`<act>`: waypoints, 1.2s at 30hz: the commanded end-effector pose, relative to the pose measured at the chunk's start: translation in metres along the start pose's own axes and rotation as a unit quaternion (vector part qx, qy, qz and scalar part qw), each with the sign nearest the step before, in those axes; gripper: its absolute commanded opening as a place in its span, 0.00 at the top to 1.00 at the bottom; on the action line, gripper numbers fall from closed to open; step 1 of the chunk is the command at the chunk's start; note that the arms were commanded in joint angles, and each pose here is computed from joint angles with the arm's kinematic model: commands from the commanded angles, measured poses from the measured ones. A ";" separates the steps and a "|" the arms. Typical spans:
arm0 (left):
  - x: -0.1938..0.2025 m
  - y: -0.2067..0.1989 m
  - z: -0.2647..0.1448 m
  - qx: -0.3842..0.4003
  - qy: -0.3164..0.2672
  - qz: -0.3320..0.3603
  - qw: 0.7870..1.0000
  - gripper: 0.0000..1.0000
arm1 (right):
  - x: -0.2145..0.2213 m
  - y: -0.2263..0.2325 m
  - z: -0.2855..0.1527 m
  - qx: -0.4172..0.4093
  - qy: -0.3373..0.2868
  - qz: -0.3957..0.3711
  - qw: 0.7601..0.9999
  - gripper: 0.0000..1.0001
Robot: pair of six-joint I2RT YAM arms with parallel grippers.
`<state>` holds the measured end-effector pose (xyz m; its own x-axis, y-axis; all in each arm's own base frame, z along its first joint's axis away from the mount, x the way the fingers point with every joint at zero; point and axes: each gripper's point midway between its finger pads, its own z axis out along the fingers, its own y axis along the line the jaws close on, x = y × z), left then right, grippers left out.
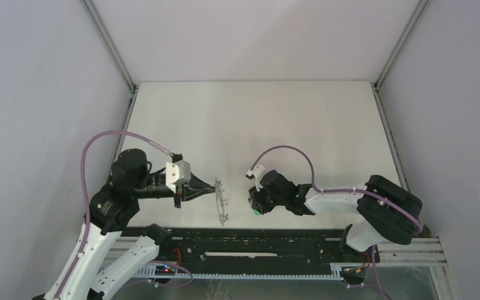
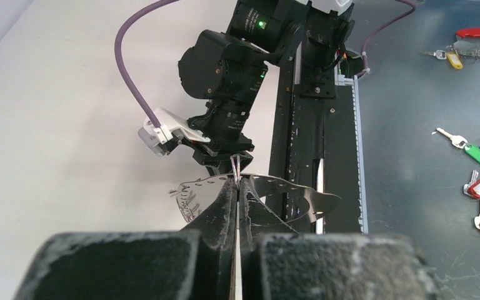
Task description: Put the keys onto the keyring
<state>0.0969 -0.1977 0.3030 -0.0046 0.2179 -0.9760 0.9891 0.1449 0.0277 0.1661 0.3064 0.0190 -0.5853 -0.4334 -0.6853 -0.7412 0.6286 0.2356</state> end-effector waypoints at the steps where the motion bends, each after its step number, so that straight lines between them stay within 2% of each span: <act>1: -0.031 -0.003 -0.007 -0.002 -0.034 0.027 0.999 1.00 | -0.011 0.007 -0.002 -0.009 -0.011 -0.014 1.000 0.61; 7: -0.032 -0.001 -0.006 -0.006 -0.036 0.024 0.999 1.00 | -0.020 -0.003 -0.011 0.006 -0.024 -0.018 1.000 0.64; 13: -0.030 -0.001 -0.005 -0.005 -0.036 0.024 0.999 1.00 | -0.029 -0.015 -0.019 0.013 -0.036 -0.037 0.999 0.43; 22: -0.030 -0.001 -0.005 -0.004 -0.036 0.022 0.999 1.00 | -0.030 -0.015 -0.009 -0.021 -0.034 -0.059 0.997 0.36; 25: -0.030 -0.001 -0.006 -0.007 -0.037 0.023 0.999 1.00 | -0.033 -0.007 -0.011 -0.042 -0.040 -0.063 0.996 0.35; 32: -0.029 -0.002 -0.007 -0.009 -0.037 0.025 0.999 1.00 | -0.031 0.001 -0.004 -0.030 -0.041 -0.052 0.997 0.40; 36: -0.030 -0.002 -0.007 -0.010 -0.038 0.027 0.999 1.00 | -0.027 -0.006 0.006 -0.001 -0.040 -0.036 0.999 0.51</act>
<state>0.0954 -0.1973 0.3097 -0.0070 0.2020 -0.9794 0.9879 0.1533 0.0246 0.1746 0.3049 0.0266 -0.4982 -0.4783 -0.7232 -0.8114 0.5512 0.1944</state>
